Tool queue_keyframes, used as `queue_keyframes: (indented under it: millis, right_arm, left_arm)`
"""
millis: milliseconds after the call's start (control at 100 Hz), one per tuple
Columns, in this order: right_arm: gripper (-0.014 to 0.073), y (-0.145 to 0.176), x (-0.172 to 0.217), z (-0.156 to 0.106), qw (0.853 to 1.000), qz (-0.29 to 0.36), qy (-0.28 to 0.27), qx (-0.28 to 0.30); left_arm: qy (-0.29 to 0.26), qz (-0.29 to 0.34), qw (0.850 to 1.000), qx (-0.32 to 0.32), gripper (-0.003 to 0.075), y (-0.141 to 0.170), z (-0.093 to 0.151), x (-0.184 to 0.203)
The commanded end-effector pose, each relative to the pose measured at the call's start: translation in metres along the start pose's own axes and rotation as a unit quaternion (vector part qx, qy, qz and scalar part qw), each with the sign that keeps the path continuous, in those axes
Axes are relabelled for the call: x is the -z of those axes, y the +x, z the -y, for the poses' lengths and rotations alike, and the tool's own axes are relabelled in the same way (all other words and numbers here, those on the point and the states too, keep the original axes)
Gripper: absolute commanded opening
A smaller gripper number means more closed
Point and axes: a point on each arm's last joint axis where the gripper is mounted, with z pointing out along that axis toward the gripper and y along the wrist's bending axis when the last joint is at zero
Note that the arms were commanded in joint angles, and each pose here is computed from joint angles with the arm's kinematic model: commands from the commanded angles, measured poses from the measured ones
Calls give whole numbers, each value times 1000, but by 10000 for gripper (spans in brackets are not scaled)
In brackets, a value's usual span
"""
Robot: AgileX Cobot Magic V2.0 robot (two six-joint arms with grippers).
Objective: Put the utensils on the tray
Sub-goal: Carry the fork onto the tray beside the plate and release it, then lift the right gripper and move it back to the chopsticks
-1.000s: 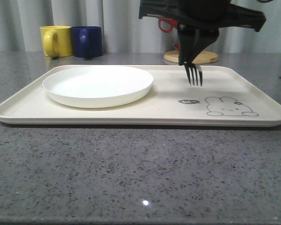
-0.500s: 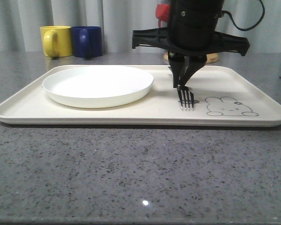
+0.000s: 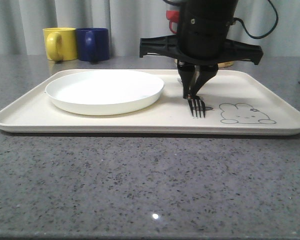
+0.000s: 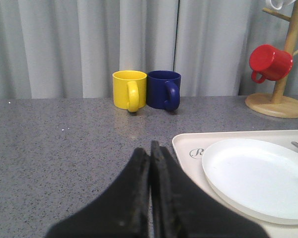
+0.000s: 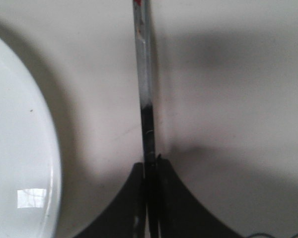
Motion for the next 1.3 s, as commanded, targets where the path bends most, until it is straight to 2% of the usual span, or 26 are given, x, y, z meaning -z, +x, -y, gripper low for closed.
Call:
queue_keyframes:
  millis: [0, 160, 280, 490, 690, 830, 940, 1100, 1290]
  right_arm:
    - [28, -14, 25, -5, 999, 43, -33, -4]
    - [202, -14, 25, -4, 999, 41, -30, -4]
    - [292, -13, 25, -3, 999, 39, -28, -4]
    - [312, -14, 36, 0, 999, 39, -23, 1]
    - [312, -21, 76, 12, 997, 68, -31, 36]
    - [312, -30, 110, 33, 993, 100, -33, 53]
    - [312, -39, 126, 60, 992, 109, -14, 58]
    - [312, -51, 127, 103, 995, 87, 17, 52]
    - [312, -59, 118, 148, 997, 61, 25, 28]
  left_arm:
    - [-13, 51, 999, 3, -18, -16, -2, 1]
    - [-13, 51, 999, 3, -18, -16, -2, 1]
    - [-13, 51, 999, 3, -18, -16, -2, 1]
    - [-13, 51, 999, 3, -18, -16, -2, 1]
    - [-13, 51, 999, 3, -18, -16, -2, 1]
    - [-13, 51, 999, 3, -18, -16, -2, 1]
    - [-13, 51, 999, 3, -18, -16, -2, 1]
    - [-13, 51, 999, 3, -18, -16, -2, 1]
    - [-13, 51, 999, 3, -18, -16, -2, 1]
